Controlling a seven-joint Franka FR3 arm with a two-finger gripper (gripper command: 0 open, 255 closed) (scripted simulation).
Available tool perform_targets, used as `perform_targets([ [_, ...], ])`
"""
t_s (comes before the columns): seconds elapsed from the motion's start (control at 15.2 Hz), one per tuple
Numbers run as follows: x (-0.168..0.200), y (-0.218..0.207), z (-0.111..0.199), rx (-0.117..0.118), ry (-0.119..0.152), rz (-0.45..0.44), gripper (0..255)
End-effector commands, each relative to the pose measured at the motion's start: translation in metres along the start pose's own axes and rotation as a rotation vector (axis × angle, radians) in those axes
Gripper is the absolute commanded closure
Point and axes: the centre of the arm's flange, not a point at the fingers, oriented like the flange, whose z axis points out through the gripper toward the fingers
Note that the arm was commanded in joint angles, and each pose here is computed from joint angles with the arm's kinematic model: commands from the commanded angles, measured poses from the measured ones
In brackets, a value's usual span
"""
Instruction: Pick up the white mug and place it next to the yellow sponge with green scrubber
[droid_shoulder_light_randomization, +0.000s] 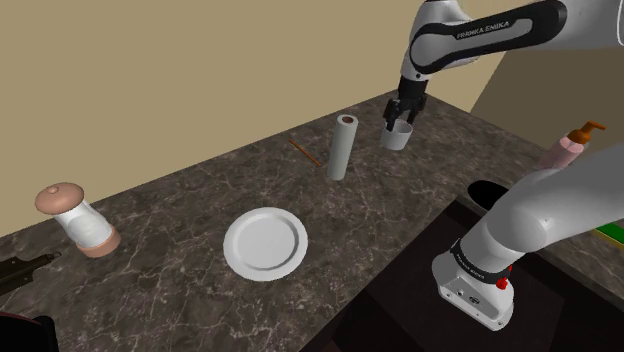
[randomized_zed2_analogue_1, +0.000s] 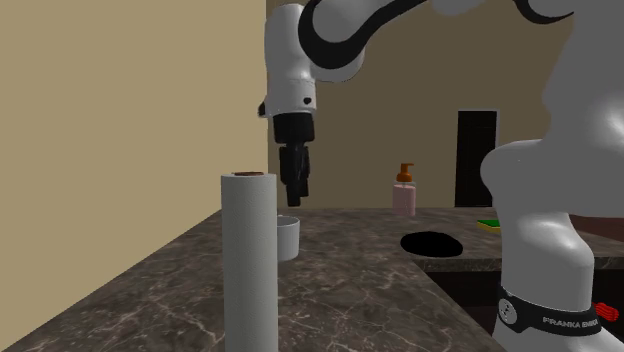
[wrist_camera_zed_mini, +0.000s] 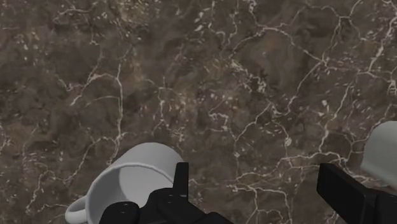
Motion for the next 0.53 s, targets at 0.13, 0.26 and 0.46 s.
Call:
perform_targets([
  [0.13, 0.034, 0.022, 0.027, -0.007, 0.021, 0.009, 0],
  [0.26, 0.052, 0.034, 0.040, -0.010, 0.030, 0.014, 0],
  [0.46, 0.070, 0.046, 0.054, -0.013, 0.039, 0.019, 0],
])
